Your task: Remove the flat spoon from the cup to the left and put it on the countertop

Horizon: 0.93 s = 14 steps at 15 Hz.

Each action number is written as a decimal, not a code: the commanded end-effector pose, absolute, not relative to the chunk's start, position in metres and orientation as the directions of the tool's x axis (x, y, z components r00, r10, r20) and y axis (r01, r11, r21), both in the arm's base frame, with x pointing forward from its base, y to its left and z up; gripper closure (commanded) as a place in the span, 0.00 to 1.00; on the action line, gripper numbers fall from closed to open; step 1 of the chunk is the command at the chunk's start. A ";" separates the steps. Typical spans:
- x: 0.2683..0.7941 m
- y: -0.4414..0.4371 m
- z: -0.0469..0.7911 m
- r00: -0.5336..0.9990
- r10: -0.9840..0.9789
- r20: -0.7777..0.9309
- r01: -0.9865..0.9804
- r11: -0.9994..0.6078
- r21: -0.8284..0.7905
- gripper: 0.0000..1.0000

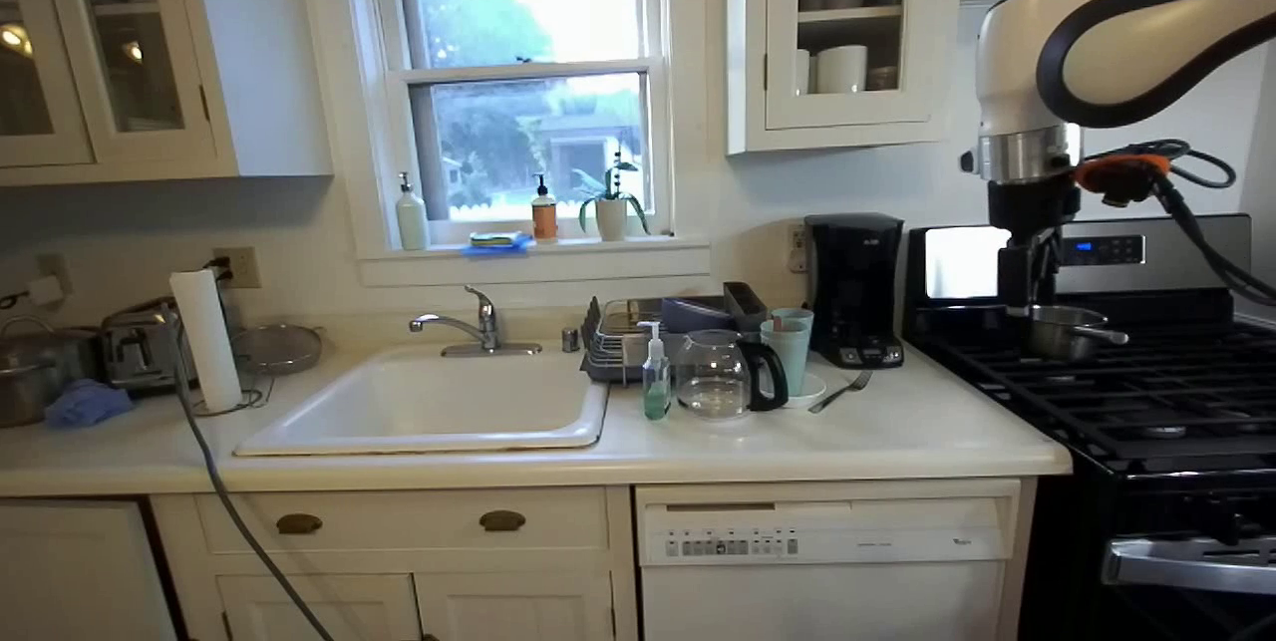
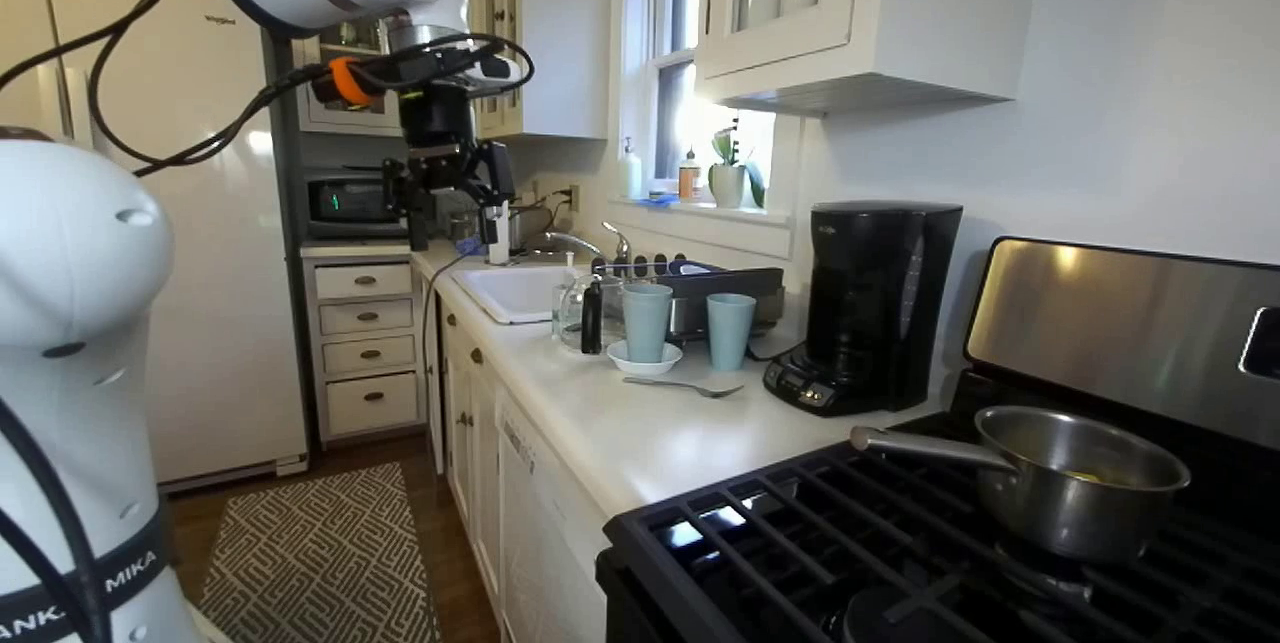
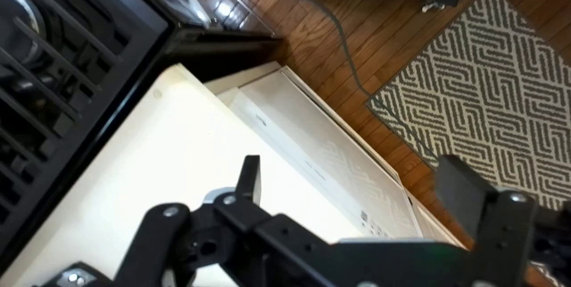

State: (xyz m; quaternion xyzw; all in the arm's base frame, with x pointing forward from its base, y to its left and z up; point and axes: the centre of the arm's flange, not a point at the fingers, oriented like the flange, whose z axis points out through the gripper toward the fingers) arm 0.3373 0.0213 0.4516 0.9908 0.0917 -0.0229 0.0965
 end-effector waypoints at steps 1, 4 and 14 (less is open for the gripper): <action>0.415 0.066 0.447 0.970 0.241 0.023 0.232 -0.953 0.193 0.00; 0.465 0.087 0.444 0.950 0.300 0.088 0.277 -0.938 0.208 0.00; 0.595 0.064 0.437 0.898 0.411 0.155 0.371 -0.899 0.234 0.00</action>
